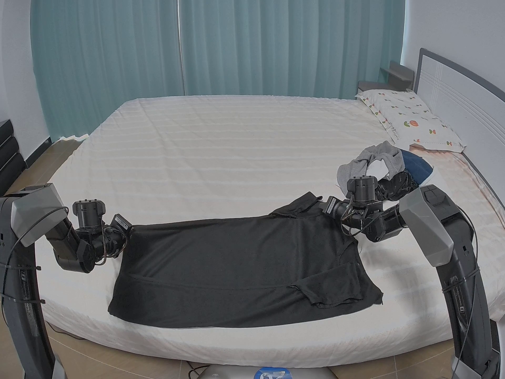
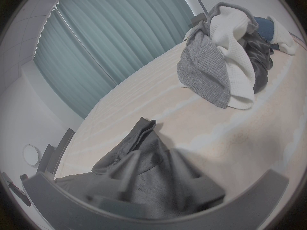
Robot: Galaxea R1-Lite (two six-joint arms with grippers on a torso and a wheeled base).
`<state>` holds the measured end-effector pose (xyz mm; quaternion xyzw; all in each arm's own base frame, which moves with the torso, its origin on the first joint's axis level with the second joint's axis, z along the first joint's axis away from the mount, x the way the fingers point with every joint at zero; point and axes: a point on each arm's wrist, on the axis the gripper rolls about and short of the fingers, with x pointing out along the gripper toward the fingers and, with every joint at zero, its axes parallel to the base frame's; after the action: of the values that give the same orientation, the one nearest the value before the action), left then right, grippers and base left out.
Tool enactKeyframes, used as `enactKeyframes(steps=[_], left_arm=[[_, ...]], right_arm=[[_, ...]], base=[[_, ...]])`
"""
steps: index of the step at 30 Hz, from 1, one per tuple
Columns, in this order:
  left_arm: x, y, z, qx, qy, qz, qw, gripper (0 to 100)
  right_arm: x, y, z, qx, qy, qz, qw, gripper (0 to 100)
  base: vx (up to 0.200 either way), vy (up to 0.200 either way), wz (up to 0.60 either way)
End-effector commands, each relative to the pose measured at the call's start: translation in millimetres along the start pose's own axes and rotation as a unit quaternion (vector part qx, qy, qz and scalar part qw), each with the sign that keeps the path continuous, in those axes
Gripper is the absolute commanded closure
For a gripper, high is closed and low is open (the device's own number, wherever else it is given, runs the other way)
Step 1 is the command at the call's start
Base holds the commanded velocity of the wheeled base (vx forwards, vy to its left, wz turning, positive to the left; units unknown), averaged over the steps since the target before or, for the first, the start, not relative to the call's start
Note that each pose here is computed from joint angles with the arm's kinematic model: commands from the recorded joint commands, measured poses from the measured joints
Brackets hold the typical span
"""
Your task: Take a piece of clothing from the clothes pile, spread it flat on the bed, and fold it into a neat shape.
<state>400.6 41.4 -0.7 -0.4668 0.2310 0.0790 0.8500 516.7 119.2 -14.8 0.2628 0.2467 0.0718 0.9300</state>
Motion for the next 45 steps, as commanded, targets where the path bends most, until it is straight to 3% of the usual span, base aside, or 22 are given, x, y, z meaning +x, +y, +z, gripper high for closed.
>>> enactKeyframes(steps=[1,8,12,24,37,45], left_arm=[[0,0,0,0.000,-0.001,-0.001,1.0000,100],[-5,-2,1,0.001,-0.005,-0.003,1.0000,100],[-12,-7,6,0.003,-0.014,-0.014,0.9998,100],[-22,-11,22,0.001,-0.037,-0.024,0.9990,100],[-25,-9,17,0.008,-0.042,-0.042,0.9982,100],[-31,-1,10,0.062,-0.033,-0.028,0.9971,100]], right_arm=[[0,-2,1,0.003,-0.001,-0.002,1.0000,100],[-5,-2,9,0.015,-0.021,-0.013,0.9996,100],[-23,7,22,0.046,-0.030,0.001,0.9985,100],[-43,2,29,0.047,-0.056,0.028,0.9969,100],[-54,-9,27,0.049,-0.039,0.019,0.9978,100],[-88,-19,32,0.054,0.007,0.047,0.9974,100]], base=[[0.000,0.000,0.00],[0.000,0.000,0.00],[0.000,0.000,0.00],[0.000,0.000,0.00],[0.000,0.000,0.00],[0.000,0.000,0.00]])
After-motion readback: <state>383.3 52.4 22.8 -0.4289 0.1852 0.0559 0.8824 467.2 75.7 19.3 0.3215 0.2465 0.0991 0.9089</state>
